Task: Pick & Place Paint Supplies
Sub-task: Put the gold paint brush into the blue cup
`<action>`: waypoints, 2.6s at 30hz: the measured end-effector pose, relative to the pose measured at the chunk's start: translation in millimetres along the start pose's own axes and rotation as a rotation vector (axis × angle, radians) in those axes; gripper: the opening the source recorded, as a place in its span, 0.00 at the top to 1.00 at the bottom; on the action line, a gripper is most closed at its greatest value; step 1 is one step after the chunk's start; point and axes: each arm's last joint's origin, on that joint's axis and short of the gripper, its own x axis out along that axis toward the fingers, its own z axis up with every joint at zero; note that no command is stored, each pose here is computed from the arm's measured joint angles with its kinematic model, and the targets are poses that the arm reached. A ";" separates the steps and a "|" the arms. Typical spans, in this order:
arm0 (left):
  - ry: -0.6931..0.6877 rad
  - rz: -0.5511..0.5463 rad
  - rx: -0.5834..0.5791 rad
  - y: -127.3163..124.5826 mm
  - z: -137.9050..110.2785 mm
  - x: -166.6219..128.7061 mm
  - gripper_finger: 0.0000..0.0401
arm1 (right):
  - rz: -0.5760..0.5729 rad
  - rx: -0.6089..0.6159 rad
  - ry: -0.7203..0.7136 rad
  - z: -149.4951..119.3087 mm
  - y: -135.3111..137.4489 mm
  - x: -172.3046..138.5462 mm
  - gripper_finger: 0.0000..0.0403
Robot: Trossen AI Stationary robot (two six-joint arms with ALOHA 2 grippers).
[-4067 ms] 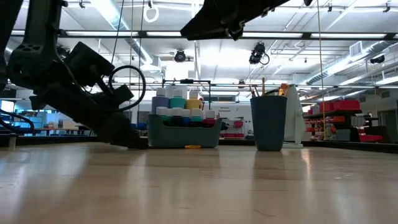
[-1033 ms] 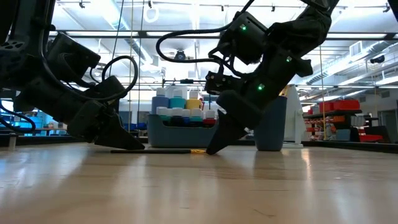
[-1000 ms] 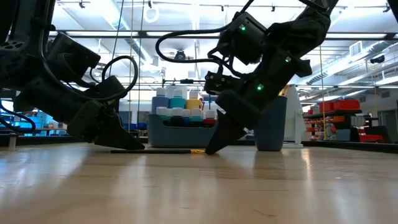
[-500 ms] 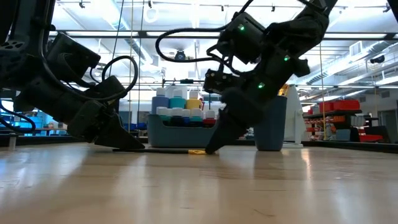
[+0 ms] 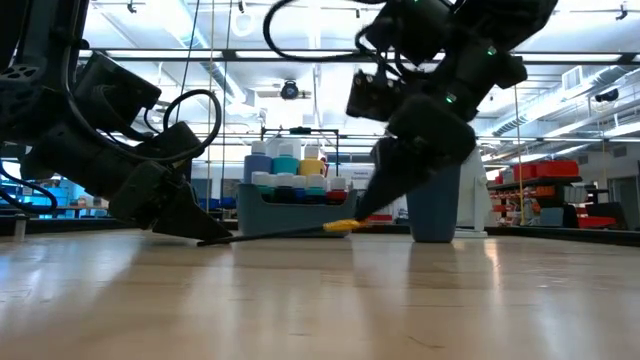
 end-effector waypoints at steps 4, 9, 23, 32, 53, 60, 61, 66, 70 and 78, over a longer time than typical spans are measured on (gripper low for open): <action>-0.002 0.005 -0.001 0.3 0.1 0.0 0.95 | -0.026 -0.014 0.045 -5.0 1.7 -0.4 1.00; -0.008 0.031 -0.001 1.1 0.3 0.1 0.95 | -0.049 -0.040 0.075 -8.2 2.6 -1.2 1.00; -0.023 0.051 -0.004 1.2 1.9 0.7 0.94 | -0.173 -0.284 0.058 25.2 3.0 -101.1 1.00; -0.114 0.022 -0.045 -1.6 11.8 1.0 0.94 | -0.199 -0.279 0.005 31.6 -3.1 -129.1 1.00; -0.154 -0.074 0.000 -29.8 70.6 55.5 0.60 | -0.267 -0.083 0.373 -26.7 -12.5 -85.8 0.70; -0.101 -0.046 0.016 -36.8 93.7 76.8 0.62 | -0.265 -0.051 0.273 -41.6 -14.4 -69.0 0.64; -0.098 -0.045 0.025 -38.0 96.7 78.6 0.62 | -0.263 -0.049 0.265 -42.7 -14.4 -67.8 0.64; -0.136 -0.031 0.067 -42.6 104.9 91.2 0.63 | -0.260 -0.044 0.248 -43.1 -14.2 -66.4 0.66; -0.089 0.017 0.059 -36.8 90.0 116.4 0.64 | -0.253 -0.039 0.239 -42.2 -13.7 -66.0 0.69; -0.068 0.076 0.001 -23.0 64.9 153.1 0.64 | -0.227 -0.027 0.235 -41.7 -12.9 -65.7 0.71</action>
